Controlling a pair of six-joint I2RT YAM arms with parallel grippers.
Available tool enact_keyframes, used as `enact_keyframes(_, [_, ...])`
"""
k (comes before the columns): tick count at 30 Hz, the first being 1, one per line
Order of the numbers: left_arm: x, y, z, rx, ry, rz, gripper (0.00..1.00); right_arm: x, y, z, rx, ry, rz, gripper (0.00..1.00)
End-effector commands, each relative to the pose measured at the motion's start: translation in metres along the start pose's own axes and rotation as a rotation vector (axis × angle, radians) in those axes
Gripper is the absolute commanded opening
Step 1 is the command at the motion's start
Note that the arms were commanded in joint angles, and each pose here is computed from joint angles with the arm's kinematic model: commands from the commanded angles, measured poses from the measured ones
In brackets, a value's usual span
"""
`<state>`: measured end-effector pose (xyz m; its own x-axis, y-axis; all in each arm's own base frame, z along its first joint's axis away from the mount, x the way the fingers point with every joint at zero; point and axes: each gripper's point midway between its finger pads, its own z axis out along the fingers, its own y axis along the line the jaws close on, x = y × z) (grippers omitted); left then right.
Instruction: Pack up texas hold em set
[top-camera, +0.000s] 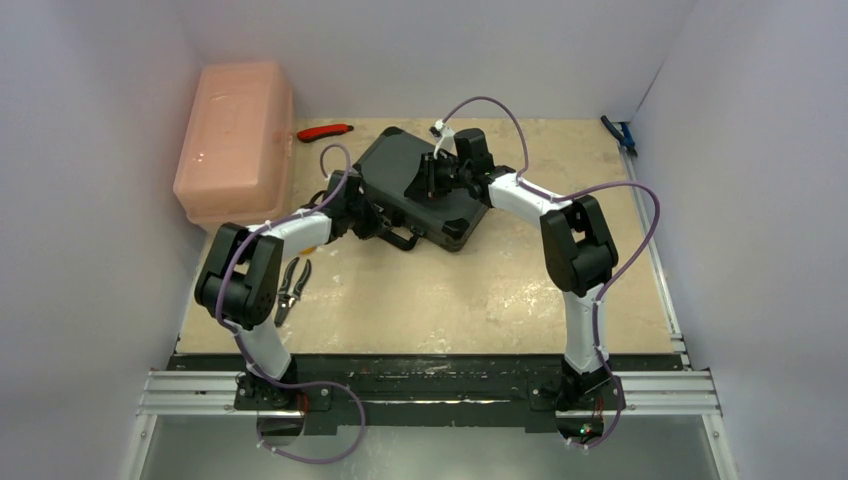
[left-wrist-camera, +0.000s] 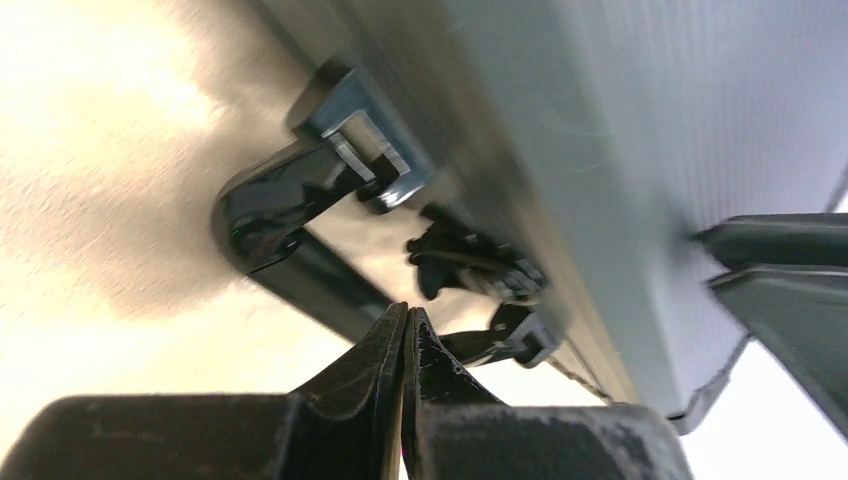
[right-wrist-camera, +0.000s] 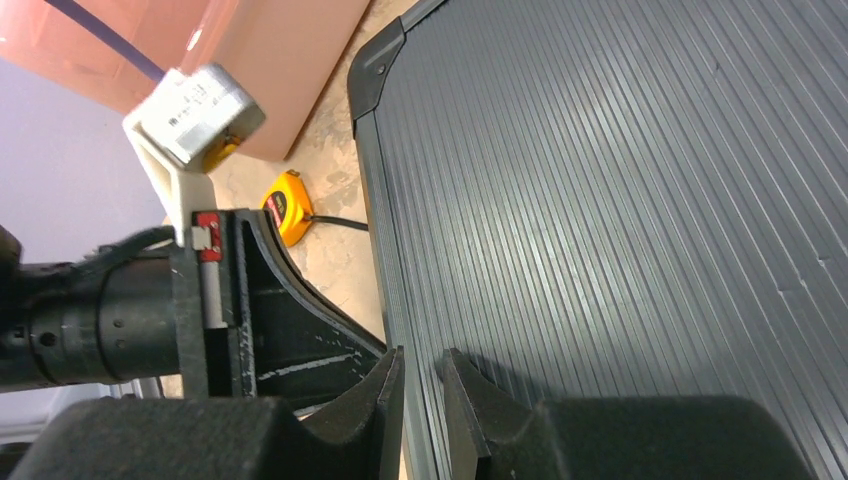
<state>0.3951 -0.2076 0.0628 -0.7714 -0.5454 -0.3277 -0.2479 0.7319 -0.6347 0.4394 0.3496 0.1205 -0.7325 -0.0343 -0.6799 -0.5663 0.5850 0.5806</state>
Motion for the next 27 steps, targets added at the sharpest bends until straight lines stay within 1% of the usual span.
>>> enact_keyframes(1, [0.003, 0.008, -0.001, -0.026, -0.015, 0.027, 0.00, 0.094, -0.039, -0.001, 0.150, 0.263, 0.127, 0.25])
enact_keyframes(8, [-0.005, -0.012, -0.002, 0.075, -0.057, 0.045, 0.00, 0.093, -0.039, -0.002, 0.153, 0.264, 0.124, 0.25])
enact_keyframes(14, [-0.011, -0.021, -0.004, 0.084, -0.066, 0.070, 0.00, 0.094, -0.039, -0.001, 0.154, 0.265, 0.125, 0.25])
enact_keyframes(22, [-0.009, -0.024, 0.013, 0.103, -0.040, 0.066, 0.00, 0.094, -0.040, -0.002, 0.154, 0.268, 0.124, 0.25])
enact_keyframes(27, [-0.006, -0.018, 0.019, 0.073, -0.028, 0.067, 0.00, 0.095, -0.040, -0.001, 0.154, 0.270, 0.123, 0.25])
